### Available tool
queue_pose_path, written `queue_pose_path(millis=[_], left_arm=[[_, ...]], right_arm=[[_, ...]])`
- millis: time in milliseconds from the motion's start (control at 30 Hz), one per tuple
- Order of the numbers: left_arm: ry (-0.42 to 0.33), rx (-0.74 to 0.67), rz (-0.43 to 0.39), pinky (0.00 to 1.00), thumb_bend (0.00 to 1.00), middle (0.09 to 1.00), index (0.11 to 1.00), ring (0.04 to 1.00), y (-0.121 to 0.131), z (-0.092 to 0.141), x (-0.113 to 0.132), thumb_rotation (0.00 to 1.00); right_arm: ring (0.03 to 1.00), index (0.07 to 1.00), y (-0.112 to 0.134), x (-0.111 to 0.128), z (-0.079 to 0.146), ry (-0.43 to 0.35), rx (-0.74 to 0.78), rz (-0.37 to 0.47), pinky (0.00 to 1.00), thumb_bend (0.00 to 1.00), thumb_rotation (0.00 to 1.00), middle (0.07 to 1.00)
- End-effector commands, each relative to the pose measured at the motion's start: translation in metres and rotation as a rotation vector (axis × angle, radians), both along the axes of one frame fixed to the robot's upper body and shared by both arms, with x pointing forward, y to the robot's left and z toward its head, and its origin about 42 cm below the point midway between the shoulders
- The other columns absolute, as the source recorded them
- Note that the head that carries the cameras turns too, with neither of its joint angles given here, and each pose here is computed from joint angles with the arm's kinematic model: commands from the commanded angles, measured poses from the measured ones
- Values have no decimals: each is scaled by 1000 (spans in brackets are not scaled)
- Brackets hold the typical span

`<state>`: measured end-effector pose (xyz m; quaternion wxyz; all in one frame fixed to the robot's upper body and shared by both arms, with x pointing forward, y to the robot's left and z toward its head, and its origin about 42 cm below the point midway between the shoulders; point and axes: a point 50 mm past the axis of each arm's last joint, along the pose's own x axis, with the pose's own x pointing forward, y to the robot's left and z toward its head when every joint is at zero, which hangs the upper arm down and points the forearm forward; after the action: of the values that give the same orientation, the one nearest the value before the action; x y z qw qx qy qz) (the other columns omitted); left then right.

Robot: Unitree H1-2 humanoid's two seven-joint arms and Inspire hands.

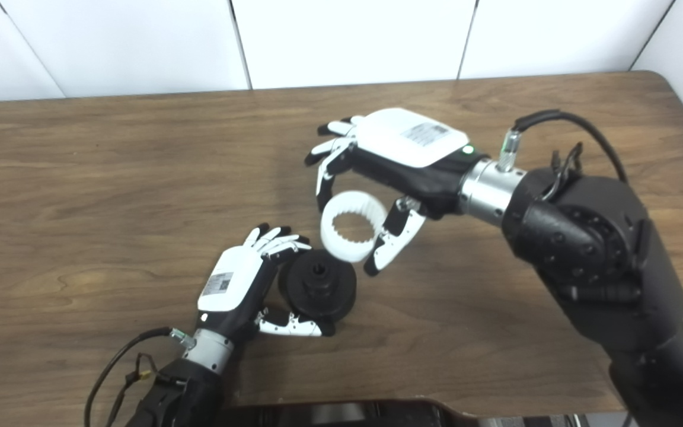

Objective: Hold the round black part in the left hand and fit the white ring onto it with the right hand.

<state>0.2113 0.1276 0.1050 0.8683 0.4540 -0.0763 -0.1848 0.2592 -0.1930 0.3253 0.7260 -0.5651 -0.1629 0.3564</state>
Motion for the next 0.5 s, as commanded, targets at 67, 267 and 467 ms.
queue_pose_path(millis=[67, 267, 467], left_arm=[[153, 102, -22, 1000, 523, 813, 485, 917, -3, -29, -12, 60], [150, 98, -18, 1000, 523, 812, 484, 918, -4, -29, -11, 60], [145, 94, -26, 1000, 523, 824, 484, 921, -6, -28, -11, 60]], right_arm=[[977, 484, 7, -1, 5, -77, -2, 22, 1000, 525, 139, 862], [977, 484, 18, -2, -7, -78, -14, 46, 1000, 525, 137, 858], [980, 484, 20, -3, -16, -64, -10, 53, 1000, 525, 137, 863]])
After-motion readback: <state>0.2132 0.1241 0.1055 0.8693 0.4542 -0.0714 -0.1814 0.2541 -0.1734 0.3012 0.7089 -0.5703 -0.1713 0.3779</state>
